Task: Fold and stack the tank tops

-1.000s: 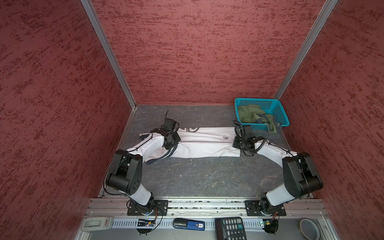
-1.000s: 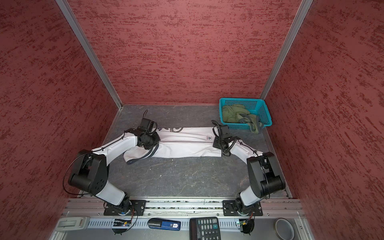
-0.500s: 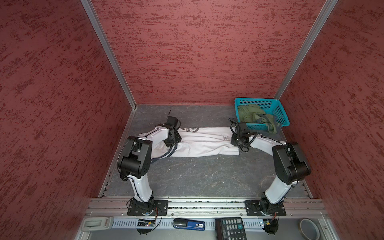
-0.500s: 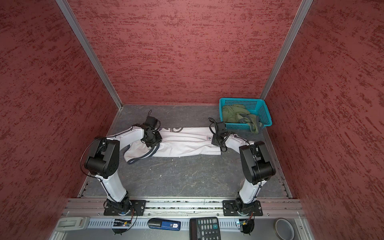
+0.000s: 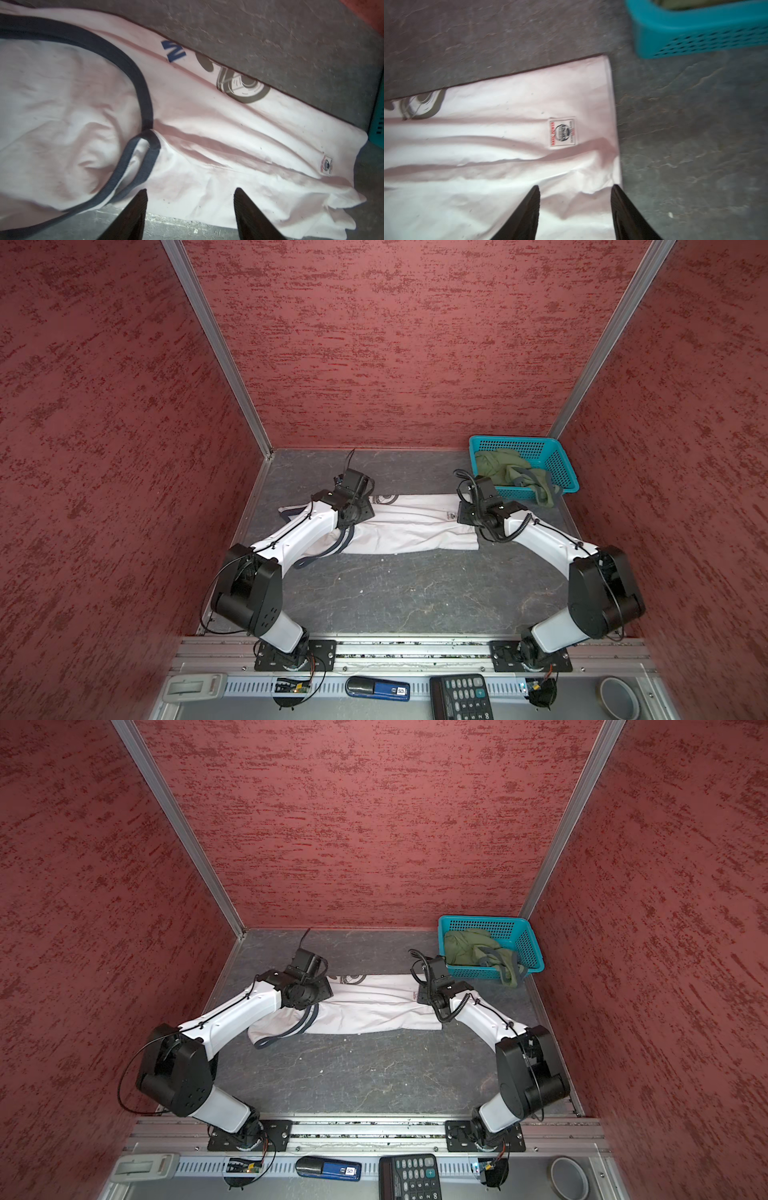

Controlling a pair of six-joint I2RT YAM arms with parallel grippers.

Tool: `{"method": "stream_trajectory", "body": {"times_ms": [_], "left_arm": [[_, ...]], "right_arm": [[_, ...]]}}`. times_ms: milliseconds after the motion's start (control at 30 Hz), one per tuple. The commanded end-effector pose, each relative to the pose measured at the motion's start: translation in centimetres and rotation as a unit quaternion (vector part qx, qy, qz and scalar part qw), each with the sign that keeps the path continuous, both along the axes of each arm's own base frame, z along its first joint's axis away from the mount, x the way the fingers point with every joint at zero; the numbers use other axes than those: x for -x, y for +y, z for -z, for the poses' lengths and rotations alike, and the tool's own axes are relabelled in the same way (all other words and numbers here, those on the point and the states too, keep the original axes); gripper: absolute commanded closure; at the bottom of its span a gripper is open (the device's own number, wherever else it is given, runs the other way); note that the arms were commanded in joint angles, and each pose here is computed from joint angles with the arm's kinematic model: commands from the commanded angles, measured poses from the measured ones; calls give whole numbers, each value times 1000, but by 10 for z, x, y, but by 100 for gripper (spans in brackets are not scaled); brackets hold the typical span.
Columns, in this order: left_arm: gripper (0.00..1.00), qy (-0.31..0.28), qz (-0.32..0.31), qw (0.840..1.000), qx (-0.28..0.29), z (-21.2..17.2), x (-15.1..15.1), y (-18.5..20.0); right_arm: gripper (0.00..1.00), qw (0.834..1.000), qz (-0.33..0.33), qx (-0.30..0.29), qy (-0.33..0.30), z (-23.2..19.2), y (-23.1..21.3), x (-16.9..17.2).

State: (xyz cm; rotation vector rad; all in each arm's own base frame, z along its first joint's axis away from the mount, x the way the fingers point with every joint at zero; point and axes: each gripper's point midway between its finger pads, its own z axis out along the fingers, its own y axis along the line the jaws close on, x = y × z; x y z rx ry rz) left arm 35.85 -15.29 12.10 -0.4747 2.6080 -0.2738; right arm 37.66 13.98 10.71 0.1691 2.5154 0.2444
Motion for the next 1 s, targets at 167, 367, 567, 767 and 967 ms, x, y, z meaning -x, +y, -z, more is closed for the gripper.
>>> {"method": "stream_trajectory", "body": {"times_ms": [167, 367, 567, 767, 967], "left_arm": [[37, 55, 28, 998, 18, 59, -13, -24], [36, 94, -8, 995, 10, 92, -9, 4], [30, 111, -2, 994, 20, 105, 16, 3], [23, 98, 27, 994, 41, 83, 34, -19], [12, 49, -45, 998, 1, 29, 64, 34]], "right_arm": [[43, 995, -33, -76, 52, 42, 45, 10], [41, 993, 13, -32, 109, 88, 17, 20], [40, 987, 72, -8, 143, 108, -27, 44], [39, 983, 111, -5, 143, 106, -54, 61], [39, 987, 112, -16, 110, 84, -56, 56]]}}
